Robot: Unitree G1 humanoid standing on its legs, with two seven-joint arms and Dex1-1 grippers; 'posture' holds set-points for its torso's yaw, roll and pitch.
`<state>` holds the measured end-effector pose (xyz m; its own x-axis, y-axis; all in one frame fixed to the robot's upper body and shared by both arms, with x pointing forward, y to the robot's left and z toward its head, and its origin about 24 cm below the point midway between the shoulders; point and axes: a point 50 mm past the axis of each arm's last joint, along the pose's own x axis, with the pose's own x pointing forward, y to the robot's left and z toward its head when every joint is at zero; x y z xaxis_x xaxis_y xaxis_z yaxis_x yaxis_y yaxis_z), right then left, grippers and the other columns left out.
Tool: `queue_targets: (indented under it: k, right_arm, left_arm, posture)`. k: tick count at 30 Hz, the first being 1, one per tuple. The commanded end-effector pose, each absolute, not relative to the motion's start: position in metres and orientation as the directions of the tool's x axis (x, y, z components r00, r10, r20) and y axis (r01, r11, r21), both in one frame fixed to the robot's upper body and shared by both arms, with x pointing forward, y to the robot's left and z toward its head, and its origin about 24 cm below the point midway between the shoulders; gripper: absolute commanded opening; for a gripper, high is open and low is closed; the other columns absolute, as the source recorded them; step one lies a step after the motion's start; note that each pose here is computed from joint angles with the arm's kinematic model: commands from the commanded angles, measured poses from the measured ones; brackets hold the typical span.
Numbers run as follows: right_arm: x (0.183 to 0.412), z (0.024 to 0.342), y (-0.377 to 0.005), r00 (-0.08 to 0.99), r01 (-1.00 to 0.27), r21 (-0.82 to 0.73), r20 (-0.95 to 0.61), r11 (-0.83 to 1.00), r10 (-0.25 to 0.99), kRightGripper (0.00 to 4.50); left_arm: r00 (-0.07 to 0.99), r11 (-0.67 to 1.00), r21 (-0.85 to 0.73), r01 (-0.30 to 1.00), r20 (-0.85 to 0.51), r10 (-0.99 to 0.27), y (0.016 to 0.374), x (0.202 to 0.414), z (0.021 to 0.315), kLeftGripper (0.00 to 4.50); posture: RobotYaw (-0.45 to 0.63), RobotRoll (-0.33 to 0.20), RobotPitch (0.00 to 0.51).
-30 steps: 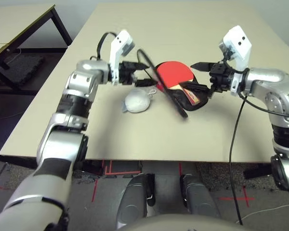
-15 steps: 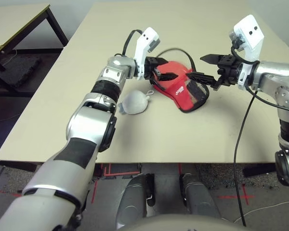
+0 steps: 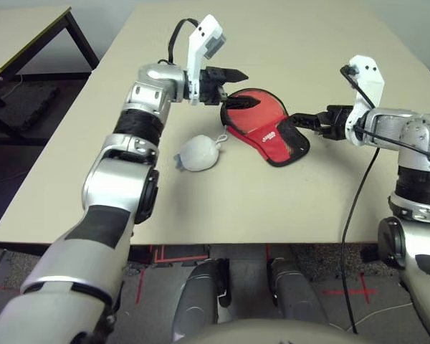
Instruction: Store the ping-pong paddle in its case and zip it.
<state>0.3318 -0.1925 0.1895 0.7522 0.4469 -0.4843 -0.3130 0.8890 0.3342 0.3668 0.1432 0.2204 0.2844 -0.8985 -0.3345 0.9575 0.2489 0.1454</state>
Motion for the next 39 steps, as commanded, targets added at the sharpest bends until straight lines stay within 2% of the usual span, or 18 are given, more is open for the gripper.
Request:
queue_targets:
  k: [1, 12, 19, 26, 34, 39]
  right_arm:
    - [0.333, 0.181, -0.196, 0.742, -0.241, 0.393, -0.516, 0.888, 0.429, 4.45]
    - [0.325, 0.146, -0.189, 0.644, -0.171, 0.462, -0.616, 0.87, 0.454, 4.45]
    - [0.325, 0.128, -0.185, 0.641, -0.109, 0.458, -0.646, 0.882, 0.414, 4.45]
    - [0.331, 0.136, -0.192, 0.717, -0.087, 0.423, -0.602, 0.902, 0.352, 4.45]
    - [0.334, 0.173, -0.2, 0.794, -0.098, 0.4, -0.52, 0.911, 0.314, 4.45]
    - [0.331, 0.162, -0.206, 0.772, -0.053, 0.402, -0.565, 0.914, 0.293, 4.45]
  left_arm:
    - [0.235, 0.207, 0.113, 0.972, -0.385, -0.892, 0.146, 0.346, 0.215, 4.5]
    - [0.277, 0.274, 0.066, 0.96, -0.406, -0.871, 0.156, 0.325, 0.194, 4.5]
    - [0.272, 0.269, 0.065, 0.961, -0.399, -0.876, 0.15, 0.321, 0.192, 4.5]
    - [0.273, 0.27, 0.065, 0.961, -0.398, -0.876, 0.149, 0.322, 0.191, 4.5]
    - [0.271, 0.27, 0.062, 0.961, -0.404, -0.874, 0.149, 0.321, 0.189, 4.5]
    - [0.271, 0.269, 0.062, 0.961, -0.406, -0.873, 0.149, 0.321, 0.188, 4.5]
  posture:
    - [-0.05, 0.0, 0.108]
    - [-0.03, 0.0, 0.104]
    - [-0.03, 0.0, 0.104]
    - [-0.03, 0.0, 0.108]
    - [-0.04, 0.0, 0.113]
    - [-0.04, 0.0, 0.111]
